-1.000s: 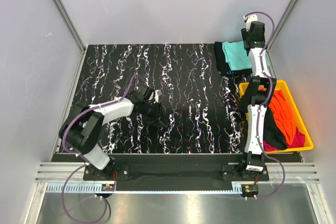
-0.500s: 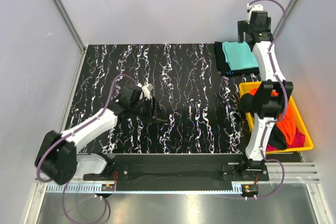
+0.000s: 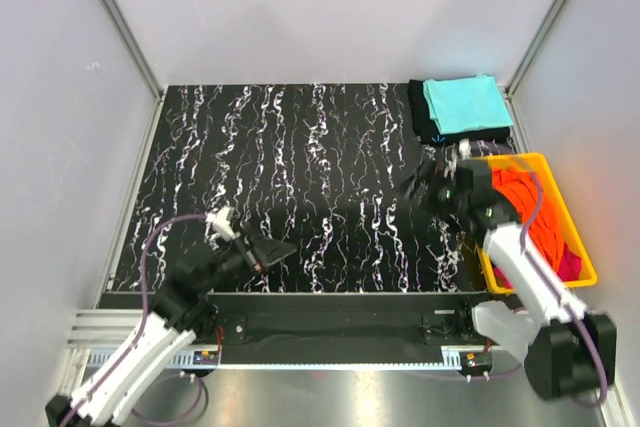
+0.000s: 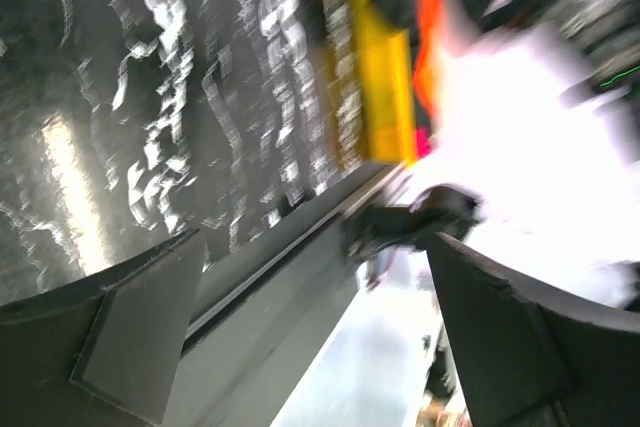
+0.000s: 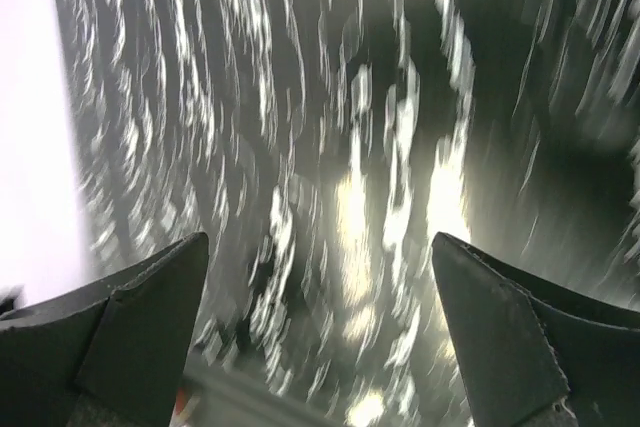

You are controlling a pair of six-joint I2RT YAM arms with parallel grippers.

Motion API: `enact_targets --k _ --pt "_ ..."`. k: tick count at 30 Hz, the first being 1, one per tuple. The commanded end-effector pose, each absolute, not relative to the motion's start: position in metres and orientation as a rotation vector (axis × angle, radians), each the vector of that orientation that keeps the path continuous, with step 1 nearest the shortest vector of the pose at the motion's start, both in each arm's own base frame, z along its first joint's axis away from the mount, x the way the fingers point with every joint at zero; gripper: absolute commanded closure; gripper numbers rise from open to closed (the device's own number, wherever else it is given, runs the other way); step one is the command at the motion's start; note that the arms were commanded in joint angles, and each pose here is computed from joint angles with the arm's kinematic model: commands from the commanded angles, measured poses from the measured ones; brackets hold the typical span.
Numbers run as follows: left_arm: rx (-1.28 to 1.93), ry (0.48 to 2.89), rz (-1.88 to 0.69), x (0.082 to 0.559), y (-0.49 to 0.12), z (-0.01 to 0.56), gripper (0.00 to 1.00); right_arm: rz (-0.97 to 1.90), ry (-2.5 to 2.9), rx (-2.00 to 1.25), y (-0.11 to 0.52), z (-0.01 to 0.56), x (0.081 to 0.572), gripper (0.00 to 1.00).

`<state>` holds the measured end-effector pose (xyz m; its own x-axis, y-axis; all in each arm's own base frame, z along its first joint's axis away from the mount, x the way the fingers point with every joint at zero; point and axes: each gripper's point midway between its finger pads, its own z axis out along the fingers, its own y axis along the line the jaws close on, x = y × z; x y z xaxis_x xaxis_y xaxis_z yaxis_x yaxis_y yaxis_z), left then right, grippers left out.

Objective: Fold and stack the t-shirts
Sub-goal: Neatly place the folded tshirt to the corner, then reset both grippers

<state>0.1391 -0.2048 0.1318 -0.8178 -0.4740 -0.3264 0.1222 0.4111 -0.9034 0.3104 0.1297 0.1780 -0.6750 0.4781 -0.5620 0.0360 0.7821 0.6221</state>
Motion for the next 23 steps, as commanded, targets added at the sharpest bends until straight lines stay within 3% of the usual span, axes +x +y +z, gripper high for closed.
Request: enact_targets --k 1,5,10,15,23 --pt "-0.46 1.899 -1.531 0.148 -0.195 0.15 0.01 1.163 2.191 0.572 0.163 0.173 0.253 0.0" --pt "-0.515 1.828 -1.652 0.147 -0.197 0.142 0.01 1.213 2.16 0.641 0.155 0.149 0.204 0.0" --pt "-0.336 1.738 -1.806 0.132 -0.21 0.166 0.01 1.318 2.115 0.748 0.151 0.13 0.162 0.0" --pt "-0.325 1.62 -1.905 0.128 -0.209 0.181 0.01 1.397 2.12 0.742 0.156 0.12 0.143 0.0" --pt "-0.258 1.523 -2.013 0.114 -0.207 0.206 0.01 1.58 2.045 0.507 0.173 0.151 0.131 0.0"
